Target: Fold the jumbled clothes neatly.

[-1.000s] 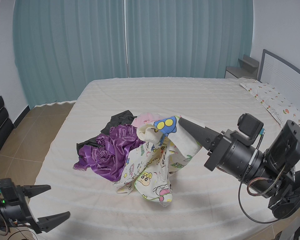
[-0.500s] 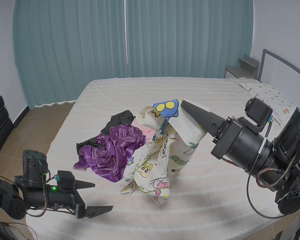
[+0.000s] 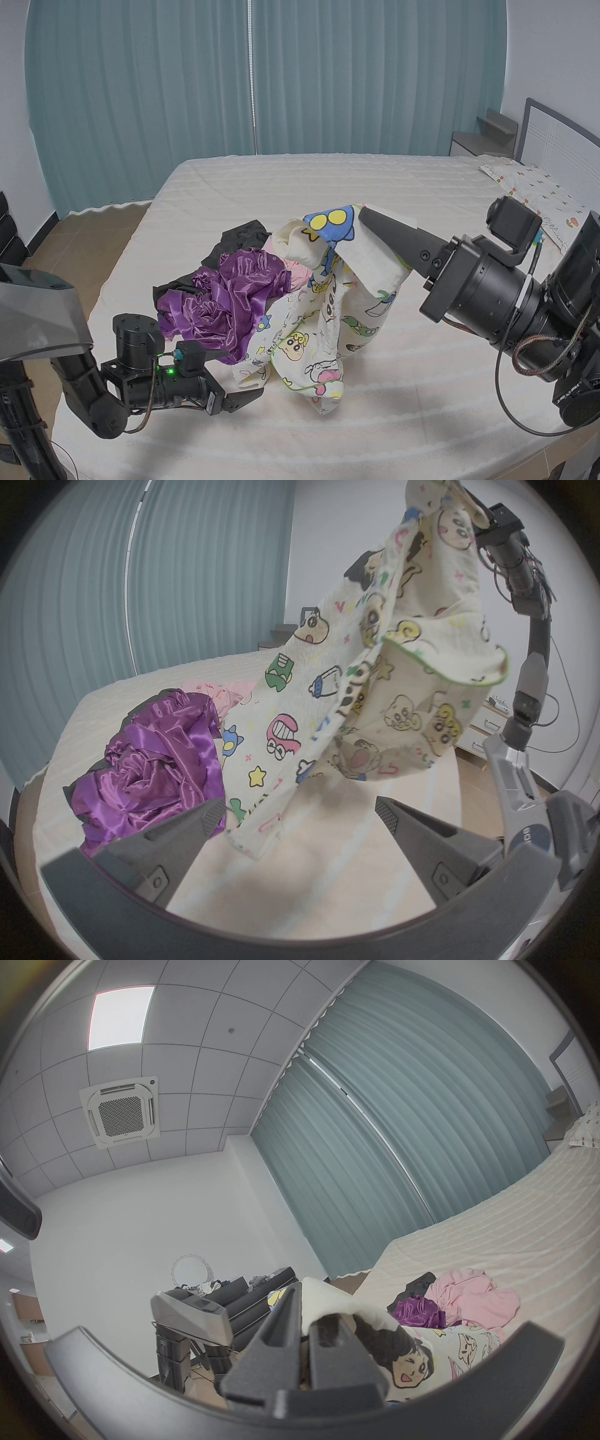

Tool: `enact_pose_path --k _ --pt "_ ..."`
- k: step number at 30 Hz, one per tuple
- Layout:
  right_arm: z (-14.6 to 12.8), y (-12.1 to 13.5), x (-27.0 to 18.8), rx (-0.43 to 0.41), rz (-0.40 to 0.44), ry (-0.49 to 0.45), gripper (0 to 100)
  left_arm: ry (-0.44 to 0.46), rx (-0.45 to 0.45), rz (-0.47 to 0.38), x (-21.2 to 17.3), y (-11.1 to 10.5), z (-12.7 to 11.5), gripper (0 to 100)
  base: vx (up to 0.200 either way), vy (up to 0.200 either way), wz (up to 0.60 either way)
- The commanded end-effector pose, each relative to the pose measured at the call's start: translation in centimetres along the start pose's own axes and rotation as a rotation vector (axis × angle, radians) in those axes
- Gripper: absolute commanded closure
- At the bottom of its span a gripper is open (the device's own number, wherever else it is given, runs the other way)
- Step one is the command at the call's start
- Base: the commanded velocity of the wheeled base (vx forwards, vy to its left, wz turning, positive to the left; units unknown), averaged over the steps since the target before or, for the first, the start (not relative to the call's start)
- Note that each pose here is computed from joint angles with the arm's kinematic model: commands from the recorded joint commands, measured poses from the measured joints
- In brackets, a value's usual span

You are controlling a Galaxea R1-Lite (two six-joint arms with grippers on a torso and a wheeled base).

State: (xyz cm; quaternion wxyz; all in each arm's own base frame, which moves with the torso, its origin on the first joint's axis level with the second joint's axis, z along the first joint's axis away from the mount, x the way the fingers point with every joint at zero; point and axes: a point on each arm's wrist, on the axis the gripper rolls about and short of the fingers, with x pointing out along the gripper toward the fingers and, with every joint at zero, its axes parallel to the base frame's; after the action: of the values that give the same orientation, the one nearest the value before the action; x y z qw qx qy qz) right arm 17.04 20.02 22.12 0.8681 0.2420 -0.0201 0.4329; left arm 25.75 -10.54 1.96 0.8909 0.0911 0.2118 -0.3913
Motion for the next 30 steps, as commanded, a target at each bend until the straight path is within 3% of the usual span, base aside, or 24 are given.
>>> enact_pose_path --k 1,20,21,30 --pt "-0.1 0.0 0.0 0.0 -0.005 0.018 100 0.026 -0.02 0.019 3.2 1.9 -2.1 0 0.0 0.0 0.0" --pt "1.1 0.3 0.3 -0.003 0.016 -0.023 100 -0.037 -0.015 0.04 9.1 5.0 -2.9 0 0.0 0.0 0.0" --pt "1.0 0.1 0.3 -0.004 0.012 -0.02 100 -0.052 -0.055 0.034 9.6 4.8 -2.5 100 0.0 0.0 0.0" --pt "1.6 -1.4 -0.1 -0.019 -0.047 -0.038 100 -0.002 -0.151 0.041 6.2 3.9 -2.7 100 0.0 0.0 0.0"
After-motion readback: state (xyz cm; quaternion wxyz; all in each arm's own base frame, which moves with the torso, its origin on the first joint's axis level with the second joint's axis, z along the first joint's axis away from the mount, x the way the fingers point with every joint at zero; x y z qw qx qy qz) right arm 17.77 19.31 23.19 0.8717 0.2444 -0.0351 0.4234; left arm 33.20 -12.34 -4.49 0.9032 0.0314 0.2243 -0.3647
